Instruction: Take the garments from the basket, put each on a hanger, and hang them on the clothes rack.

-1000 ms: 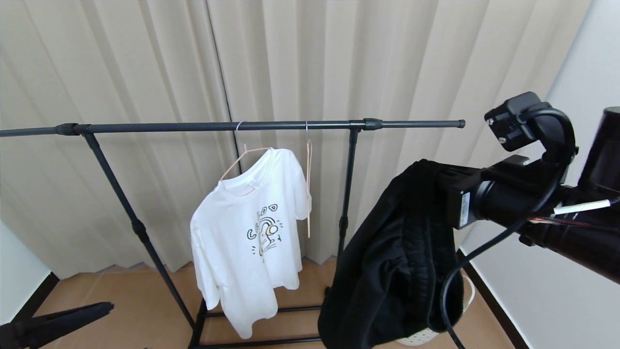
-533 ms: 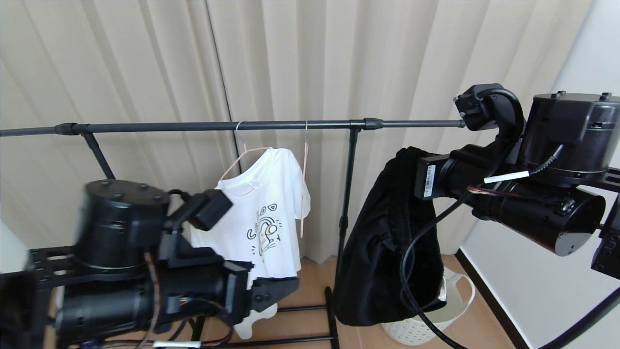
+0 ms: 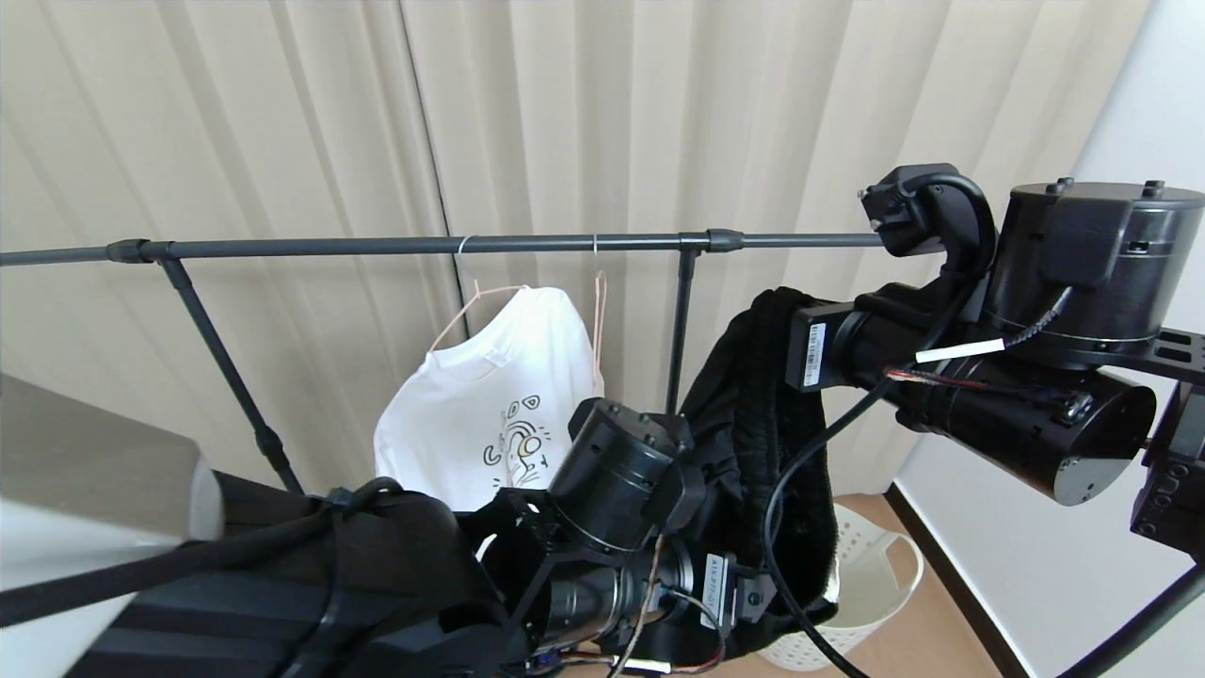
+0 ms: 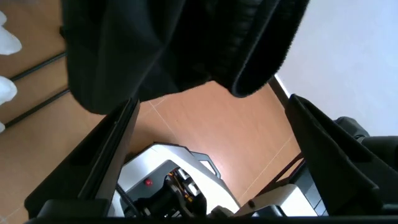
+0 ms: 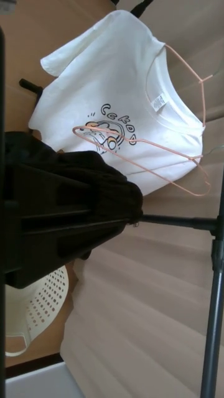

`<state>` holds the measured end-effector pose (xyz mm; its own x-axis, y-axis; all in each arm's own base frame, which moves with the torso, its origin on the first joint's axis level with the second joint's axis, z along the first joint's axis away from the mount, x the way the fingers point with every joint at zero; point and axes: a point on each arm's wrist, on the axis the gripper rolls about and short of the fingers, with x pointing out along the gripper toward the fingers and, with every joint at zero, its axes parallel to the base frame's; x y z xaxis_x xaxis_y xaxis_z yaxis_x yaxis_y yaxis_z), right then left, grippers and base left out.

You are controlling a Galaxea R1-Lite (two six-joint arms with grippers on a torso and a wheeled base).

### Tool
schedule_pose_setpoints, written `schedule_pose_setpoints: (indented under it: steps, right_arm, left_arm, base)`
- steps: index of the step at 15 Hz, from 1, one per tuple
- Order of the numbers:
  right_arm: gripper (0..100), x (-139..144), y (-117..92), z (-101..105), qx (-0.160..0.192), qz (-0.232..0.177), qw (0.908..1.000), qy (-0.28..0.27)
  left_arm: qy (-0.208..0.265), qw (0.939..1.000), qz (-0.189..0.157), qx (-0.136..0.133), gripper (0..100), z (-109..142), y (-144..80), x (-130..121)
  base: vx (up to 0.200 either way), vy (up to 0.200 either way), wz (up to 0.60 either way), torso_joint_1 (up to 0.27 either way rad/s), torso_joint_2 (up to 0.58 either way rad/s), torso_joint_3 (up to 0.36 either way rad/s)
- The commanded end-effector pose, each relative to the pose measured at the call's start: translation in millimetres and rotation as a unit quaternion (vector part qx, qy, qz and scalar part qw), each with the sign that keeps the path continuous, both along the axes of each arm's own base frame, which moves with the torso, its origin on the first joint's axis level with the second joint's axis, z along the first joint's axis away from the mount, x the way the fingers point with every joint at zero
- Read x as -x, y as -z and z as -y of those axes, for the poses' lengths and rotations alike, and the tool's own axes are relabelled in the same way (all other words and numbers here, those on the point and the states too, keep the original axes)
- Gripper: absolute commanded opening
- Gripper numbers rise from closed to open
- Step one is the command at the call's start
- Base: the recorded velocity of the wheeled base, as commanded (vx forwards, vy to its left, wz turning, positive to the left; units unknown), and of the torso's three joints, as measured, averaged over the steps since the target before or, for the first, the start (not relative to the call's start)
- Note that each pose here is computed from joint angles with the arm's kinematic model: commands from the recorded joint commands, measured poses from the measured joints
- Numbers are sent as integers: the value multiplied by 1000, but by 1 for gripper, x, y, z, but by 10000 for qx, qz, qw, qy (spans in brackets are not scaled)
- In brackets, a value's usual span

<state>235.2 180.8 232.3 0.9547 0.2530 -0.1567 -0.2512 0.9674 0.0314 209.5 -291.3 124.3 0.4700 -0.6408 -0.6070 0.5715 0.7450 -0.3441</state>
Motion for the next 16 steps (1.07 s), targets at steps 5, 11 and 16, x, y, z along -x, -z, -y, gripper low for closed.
schedule_pose_setpoints:
  steps: [5,11,16]
  right_arm:
    - [0,7,-1,-7,-108,3,9998,-151]
    - [0,13,-6,-19,-279,53,9996,-24]
    - [0,15,-13,-17,-366,151,9992,12]
  left_arm:
    - [-97,9998,-172,24,100,18,13,-6]
    - [-602,9979,-229,22,100,28,24,-13]
    - [-1023,9938,-51,-436,100,24,42,-12]
  base:
    - [0,0,0,0,0,0]
    - [0,0,0,0,0,0]
    - [0,0,0,0,0,0]
